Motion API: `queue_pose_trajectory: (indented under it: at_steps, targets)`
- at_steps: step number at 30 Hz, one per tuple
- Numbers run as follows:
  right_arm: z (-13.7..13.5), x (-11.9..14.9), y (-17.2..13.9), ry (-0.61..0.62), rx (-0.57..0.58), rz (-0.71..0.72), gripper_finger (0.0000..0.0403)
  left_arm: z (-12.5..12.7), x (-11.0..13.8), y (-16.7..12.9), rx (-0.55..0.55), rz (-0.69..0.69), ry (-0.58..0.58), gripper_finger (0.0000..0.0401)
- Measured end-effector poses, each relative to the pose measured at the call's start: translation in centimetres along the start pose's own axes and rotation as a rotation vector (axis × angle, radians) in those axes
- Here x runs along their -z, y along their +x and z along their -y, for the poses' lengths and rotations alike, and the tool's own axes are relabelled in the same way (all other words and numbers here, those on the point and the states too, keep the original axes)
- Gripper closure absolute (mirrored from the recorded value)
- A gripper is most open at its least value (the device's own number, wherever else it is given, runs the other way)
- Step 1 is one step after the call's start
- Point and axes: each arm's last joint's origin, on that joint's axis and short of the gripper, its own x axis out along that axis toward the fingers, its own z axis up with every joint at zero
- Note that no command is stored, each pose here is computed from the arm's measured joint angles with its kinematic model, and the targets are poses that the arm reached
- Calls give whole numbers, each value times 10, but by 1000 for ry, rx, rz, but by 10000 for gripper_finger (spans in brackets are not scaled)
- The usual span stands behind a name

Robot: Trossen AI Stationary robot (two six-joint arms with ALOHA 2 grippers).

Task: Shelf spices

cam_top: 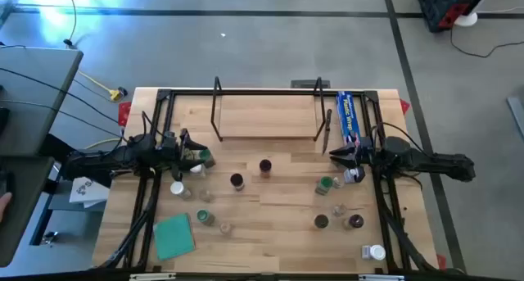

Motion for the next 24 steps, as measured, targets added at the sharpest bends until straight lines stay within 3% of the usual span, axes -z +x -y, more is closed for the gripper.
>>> queue_pose_trajectory:
  at_steps: [24]
  targets:
    - [0,0,0,0,0,0,325,0,0,0,0,0,0,167]
